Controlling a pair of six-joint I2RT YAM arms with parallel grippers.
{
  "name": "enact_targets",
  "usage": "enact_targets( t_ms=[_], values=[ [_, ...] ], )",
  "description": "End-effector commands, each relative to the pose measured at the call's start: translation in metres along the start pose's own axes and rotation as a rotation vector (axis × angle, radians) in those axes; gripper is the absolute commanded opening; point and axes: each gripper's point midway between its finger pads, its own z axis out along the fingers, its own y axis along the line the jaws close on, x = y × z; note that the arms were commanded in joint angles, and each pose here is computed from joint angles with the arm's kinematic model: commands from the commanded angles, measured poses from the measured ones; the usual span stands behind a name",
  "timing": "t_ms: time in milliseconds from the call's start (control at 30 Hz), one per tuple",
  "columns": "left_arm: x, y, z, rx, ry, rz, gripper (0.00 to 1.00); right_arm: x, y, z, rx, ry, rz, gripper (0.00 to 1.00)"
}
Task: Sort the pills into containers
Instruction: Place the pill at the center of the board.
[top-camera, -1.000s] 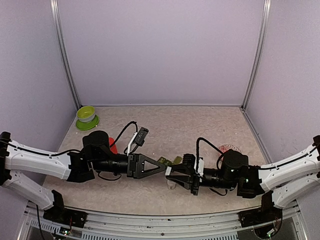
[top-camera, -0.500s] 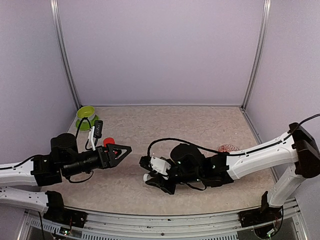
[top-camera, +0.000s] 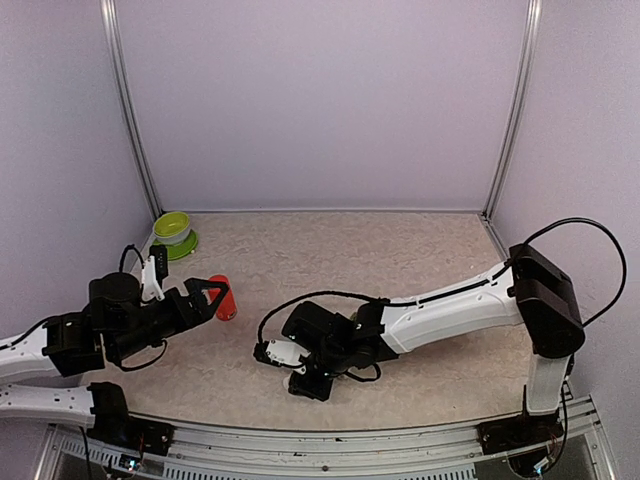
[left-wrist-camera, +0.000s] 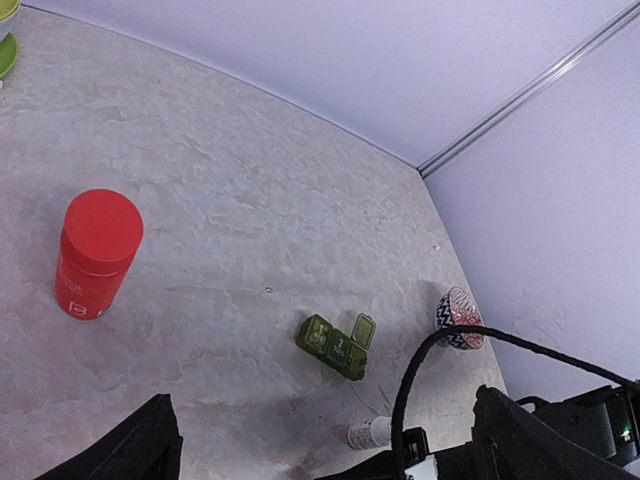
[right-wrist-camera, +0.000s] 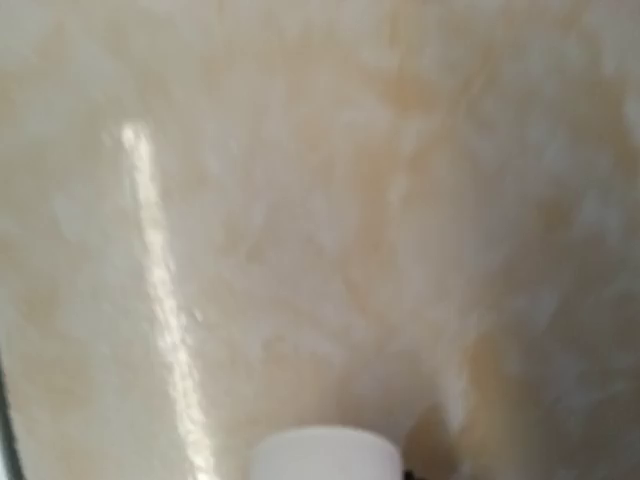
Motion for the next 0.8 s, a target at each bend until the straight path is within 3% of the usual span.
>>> enact_targets(
  t_ms=[0, 567, 767],
  values=[
    [-0.001, 0.022, -0.001, -0.091, -0.025, -0.006, 0.99, 0.016, 0.003, 0.006, -0.008, 0.104, 0.021, 0.29],
    [0.008, 0.023, 0.006, -0.085, -0.002, 0.000, 0.99, 0.033, -0.015, 0.025, 0.060, 0.222, 0.049, 0.32],
    [0.012, 0.025, 0.007, -0.080, 0.004, -0.004, 0.99, 0.027, -0.021, 0.024, 0.090, 0.196, 0.052, 0.48]
  ],
)
